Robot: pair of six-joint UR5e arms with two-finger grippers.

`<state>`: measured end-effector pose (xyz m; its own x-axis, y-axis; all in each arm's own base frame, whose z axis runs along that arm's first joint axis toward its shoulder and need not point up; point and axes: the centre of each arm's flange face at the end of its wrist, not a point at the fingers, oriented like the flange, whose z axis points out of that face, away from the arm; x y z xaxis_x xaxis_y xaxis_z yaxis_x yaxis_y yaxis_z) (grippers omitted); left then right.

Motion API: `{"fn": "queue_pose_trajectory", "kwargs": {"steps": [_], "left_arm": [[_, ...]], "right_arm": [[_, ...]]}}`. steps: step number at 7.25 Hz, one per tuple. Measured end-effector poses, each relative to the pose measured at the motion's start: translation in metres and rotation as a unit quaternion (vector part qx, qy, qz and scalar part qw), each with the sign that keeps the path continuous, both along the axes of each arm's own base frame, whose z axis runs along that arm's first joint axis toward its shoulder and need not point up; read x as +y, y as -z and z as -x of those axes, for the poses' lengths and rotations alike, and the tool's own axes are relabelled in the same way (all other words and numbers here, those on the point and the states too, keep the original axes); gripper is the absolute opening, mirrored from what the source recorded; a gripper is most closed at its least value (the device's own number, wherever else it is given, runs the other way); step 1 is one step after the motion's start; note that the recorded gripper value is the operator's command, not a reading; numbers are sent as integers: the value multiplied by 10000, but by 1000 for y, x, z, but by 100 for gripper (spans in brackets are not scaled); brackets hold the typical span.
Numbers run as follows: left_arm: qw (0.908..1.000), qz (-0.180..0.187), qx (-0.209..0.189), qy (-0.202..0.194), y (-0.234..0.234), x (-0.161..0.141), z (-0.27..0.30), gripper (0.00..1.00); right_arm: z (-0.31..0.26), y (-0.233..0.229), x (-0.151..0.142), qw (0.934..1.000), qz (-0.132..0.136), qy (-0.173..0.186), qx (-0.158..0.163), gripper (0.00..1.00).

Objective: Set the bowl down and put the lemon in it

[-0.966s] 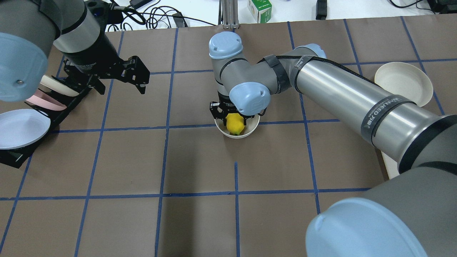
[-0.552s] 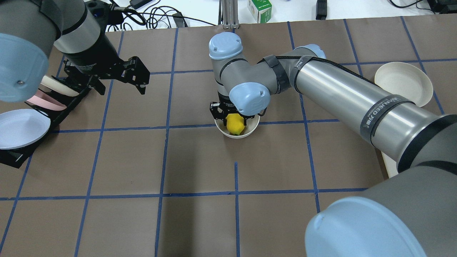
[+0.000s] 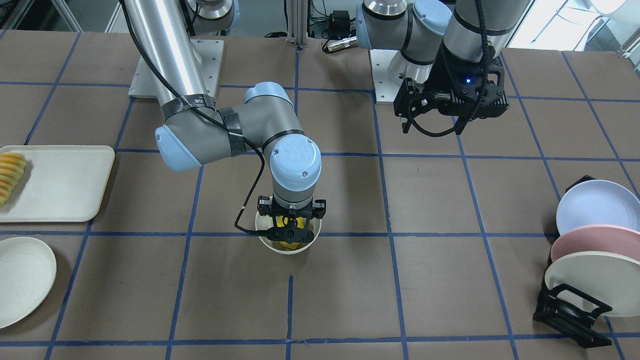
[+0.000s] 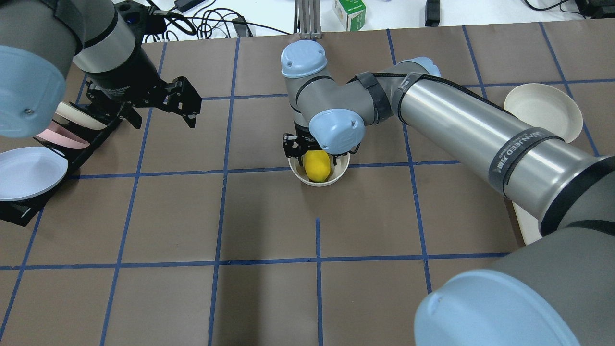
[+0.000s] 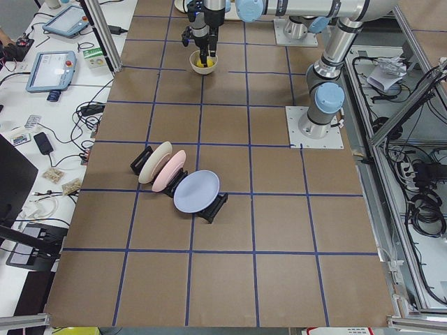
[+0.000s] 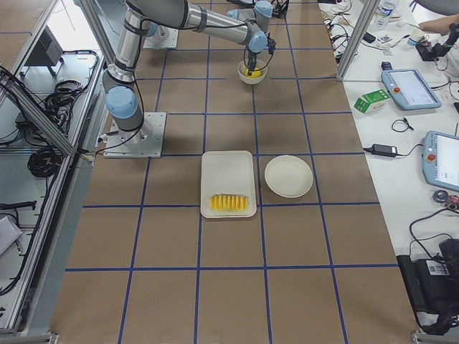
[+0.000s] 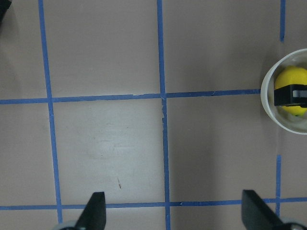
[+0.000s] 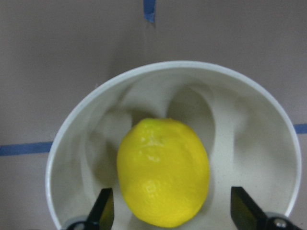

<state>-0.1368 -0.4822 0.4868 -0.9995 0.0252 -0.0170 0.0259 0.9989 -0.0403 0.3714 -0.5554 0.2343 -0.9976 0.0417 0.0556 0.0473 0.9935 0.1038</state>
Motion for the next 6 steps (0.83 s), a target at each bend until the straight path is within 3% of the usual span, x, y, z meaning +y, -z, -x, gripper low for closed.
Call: {"fn": "queue_pose_trajectory", "kwargs": {"steps": [3, 6], "left_arm": [[10000, -4, 2, -3, 0, 0, -1, 100], [10000, -5, 2, 1, 0, 0, 0, 100]], "right_arm": [[34, -63, -1, 9996, 118, 239, -88, 100], [128, -151, -11, 9957, 400, 819, -183, 100]]}}
